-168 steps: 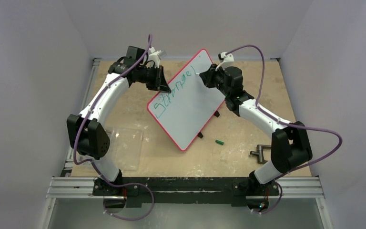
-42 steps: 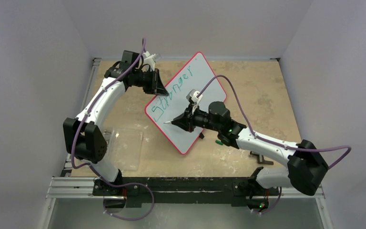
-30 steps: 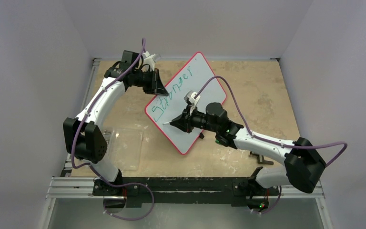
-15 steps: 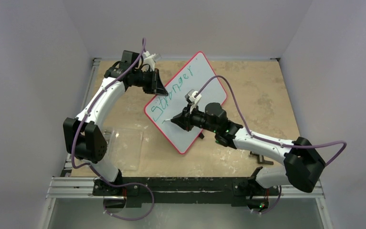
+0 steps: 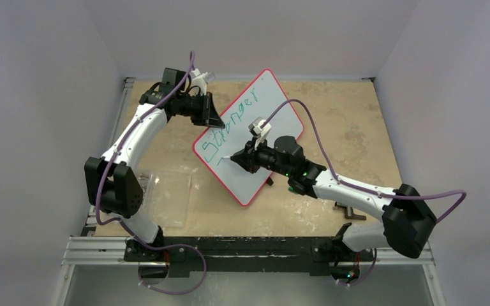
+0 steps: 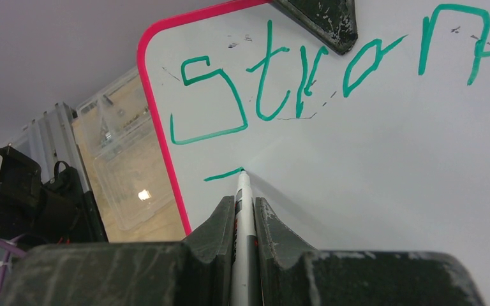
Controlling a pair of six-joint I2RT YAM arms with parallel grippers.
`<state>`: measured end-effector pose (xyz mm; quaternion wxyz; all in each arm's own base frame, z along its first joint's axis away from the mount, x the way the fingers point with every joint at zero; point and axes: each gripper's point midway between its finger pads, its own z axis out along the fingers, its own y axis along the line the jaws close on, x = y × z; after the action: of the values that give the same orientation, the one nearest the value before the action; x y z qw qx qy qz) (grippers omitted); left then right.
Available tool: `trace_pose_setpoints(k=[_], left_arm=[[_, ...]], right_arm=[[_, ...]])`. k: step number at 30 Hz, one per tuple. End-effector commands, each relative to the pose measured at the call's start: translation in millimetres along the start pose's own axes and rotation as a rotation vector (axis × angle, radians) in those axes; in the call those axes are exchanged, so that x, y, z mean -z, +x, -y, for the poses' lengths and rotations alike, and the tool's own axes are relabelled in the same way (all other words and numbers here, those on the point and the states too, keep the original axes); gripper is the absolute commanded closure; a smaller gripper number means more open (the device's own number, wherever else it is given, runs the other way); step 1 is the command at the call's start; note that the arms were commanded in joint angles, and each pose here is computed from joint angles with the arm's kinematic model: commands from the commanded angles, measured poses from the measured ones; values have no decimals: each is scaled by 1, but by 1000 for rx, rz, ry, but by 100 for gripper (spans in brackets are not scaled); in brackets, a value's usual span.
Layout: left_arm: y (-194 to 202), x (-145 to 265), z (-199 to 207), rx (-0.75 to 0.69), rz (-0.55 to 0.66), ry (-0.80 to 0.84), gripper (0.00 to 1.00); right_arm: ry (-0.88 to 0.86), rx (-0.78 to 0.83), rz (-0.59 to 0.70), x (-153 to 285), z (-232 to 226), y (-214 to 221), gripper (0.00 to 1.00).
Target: Write a sentence on the whiteboard
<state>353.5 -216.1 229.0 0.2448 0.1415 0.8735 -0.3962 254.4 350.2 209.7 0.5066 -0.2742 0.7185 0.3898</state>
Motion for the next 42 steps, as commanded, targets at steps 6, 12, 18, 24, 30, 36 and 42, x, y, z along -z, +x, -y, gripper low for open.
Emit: trace_pose_setpoints(k=[6, 12, 18, 24, 30, 36, 42], left_arm=[[-10, 9, -1, -7, 47, -39, 100], [-10, 9, -1, -6, 47, -39, 100], [-10, 9, -1, -9, 48, -38, 100], [-10, 10, 0, -10, 50, -38, 100], [-10, 10, 0, -10, 50, -37, 100], [-10, 10, 1, -11, 51, -36, 100], [-10, 10, 1, -11, 51, -36, 100]], right_arm=[[-79, 31, 82, 7, -22, -42, 100], [-89, 28, 77, -2, -23, -43, 100], [-94, 30, 75, -7, -24, -46, 100], [-96, 25, 44, -13, -22, -34, 100], [-78, 19, 8, -10, -17, -16, 100], [-65, 6, -28, -4, -12, 4, 100], [-43, 1, -63, 4, -6, 24, 100]])
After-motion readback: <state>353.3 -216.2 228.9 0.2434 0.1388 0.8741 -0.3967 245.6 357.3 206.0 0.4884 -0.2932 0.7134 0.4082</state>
